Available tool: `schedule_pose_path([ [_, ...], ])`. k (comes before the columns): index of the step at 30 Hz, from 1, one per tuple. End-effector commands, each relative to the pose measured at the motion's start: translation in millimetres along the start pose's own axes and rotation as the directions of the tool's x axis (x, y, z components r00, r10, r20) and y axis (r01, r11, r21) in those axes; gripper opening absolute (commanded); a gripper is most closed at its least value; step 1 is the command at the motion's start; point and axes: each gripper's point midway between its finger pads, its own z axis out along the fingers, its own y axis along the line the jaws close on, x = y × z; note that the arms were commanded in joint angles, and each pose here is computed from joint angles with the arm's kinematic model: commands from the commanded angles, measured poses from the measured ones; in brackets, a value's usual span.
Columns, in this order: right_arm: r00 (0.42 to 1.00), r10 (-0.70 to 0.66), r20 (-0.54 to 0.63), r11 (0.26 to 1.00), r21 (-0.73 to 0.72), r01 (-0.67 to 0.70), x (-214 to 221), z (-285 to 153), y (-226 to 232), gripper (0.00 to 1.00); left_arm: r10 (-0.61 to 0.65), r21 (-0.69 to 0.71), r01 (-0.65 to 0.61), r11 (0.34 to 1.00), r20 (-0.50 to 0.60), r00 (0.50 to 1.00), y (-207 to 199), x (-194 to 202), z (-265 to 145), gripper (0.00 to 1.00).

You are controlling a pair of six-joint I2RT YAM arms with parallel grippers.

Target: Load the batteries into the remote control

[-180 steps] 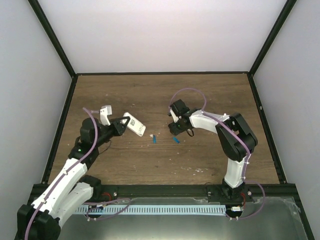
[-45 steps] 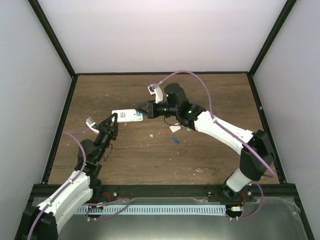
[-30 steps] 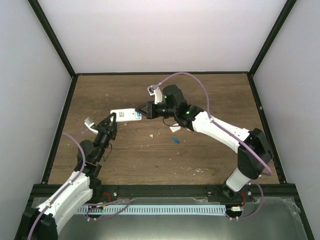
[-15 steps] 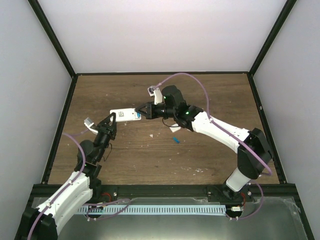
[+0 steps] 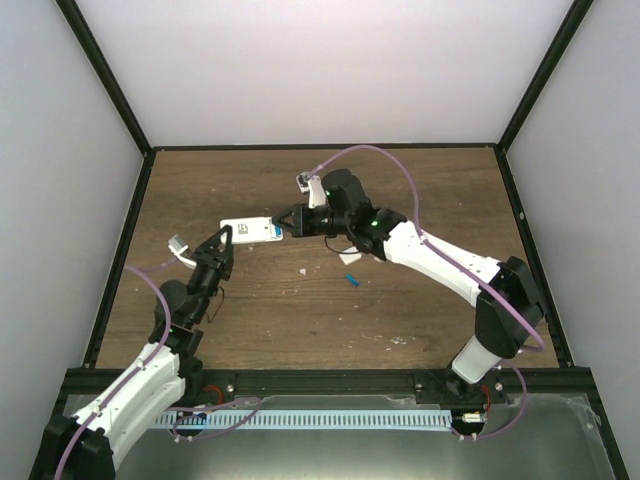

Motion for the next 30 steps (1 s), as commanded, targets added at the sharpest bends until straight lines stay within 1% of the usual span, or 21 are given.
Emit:
schedule_pose_path([
  [1, 0.999, 0.033, -0.022, 0.999, 0.035, -0.032, -3, 0, 2, 0.01, 0.000, 0.094, -0.004, 0.996, 0.046, 0.999, -25, -9, -2, 0.00],
  [8, 0.997, 0.066, -0.039, 0.997, 0.048, -0.064, -2, 6, -1, 0.01, 0.007, 0.094, -0.012, 0.996, 0.047, 0.999, -25, -9, -2, 0.00],
  [20, 0.998, 0.054, 0.015, 0.996, 0.067, -0.055, -19, 4, 2, 0.01, 0.016, 0.089, -0.020, 0.996, 0.045, 0.999, -24, -8, -2, 0.00],
  [30, 0.999, 0.050, -0.008, 0.997, 0.061, -0.049, -17, 6, 3, 0.01, 0.020, 0.089, -0.025, 0.996, 0.051, 0.999, -24, -9, -1, 0.00],
])
